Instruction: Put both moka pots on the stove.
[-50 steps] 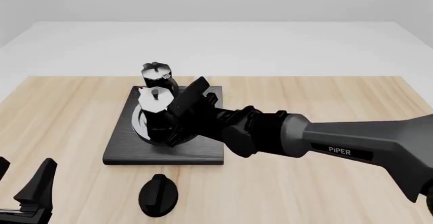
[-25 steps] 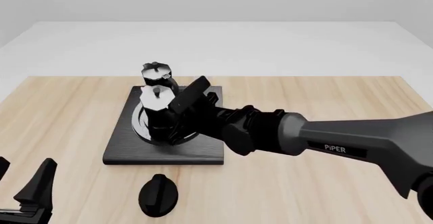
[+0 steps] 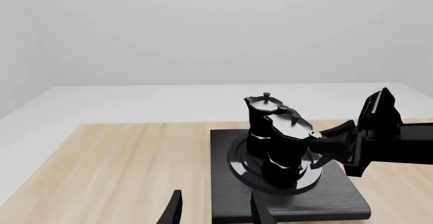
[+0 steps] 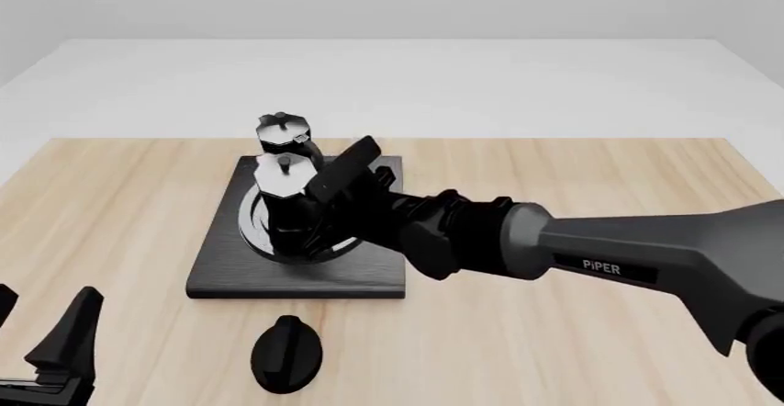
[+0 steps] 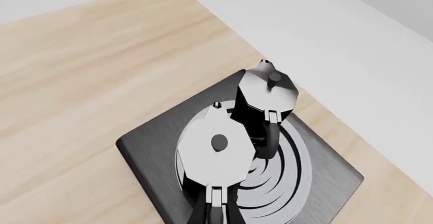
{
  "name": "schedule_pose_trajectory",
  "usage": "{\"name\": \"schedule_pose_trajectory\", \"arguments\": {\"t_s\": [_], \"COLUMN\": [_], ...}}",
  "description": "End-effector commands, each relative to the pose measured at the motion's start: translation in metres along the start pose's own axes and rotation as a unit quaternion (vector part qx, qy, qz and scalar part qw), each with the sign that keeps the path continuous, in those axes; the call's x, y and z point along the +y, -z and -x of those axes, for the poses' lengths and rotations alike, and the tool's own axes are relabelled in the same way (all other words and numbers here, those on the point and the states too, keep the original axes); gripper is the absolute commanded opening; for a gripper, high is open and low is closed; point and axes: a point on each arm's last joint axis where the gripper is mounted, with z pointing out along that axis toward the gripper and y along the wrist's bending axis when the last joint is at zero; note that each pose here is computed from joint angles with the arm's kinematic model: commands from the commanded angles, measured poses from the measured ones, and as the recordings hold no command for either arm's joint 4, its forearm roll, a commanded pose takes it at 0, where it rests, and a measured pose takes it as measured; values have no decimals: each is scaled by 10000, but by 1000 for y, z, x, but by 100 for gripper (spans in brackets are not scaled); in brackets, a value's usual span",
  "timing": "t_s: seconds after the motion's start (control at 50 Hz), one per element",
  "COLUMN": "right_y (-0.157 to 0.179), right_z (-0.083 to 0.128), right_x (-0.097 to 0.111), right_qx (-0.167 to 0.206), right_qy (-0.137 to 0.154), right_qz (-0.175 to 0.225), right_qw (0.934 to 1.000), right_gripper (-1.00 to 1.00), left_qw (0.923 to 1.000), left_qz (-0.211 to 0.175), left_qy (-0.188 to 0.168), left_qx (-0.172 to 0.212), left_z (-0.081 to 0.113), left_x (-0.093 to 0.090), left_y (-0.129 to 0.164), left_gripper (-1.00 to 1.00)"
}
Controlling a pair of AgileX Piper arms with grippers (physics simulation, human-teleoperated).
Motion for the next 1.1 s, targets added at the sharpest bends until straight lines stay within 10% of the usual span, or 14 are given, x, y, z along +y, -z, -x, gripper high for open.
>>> {"name": "schedule_pose_trajectory", "arguments": {"t_s": [0.02, 0.24, 0.26, 1.1], "right_y": [2, 4, 5, 28], "right_z": [8, 9, 9, 31], "right_x": [-3, 4, 5, 2], "right_qx": [-150, -166, -164, -242], "right_qy": [52, 33, 30, 270], "right_qz": [-32, 46, 53, 40], "right_qw": [9999, 9998, 9998, 9993], "right_gripper": [-100, -100, 100, 100], "left_qw": [10000, 10000, 10000, 10000], "left_qz": [-1, 0, 0, 1], "left_qy": [0, 1, 0, 1], "left_qx": [1, 1, 0, -1], "left_z": [0, 0, 0, 0], "left_x": [0, 0, 0, 0], "left_y": [0, 0, 0, 0], "left_gripper": [100, 100, 100, 100]}}
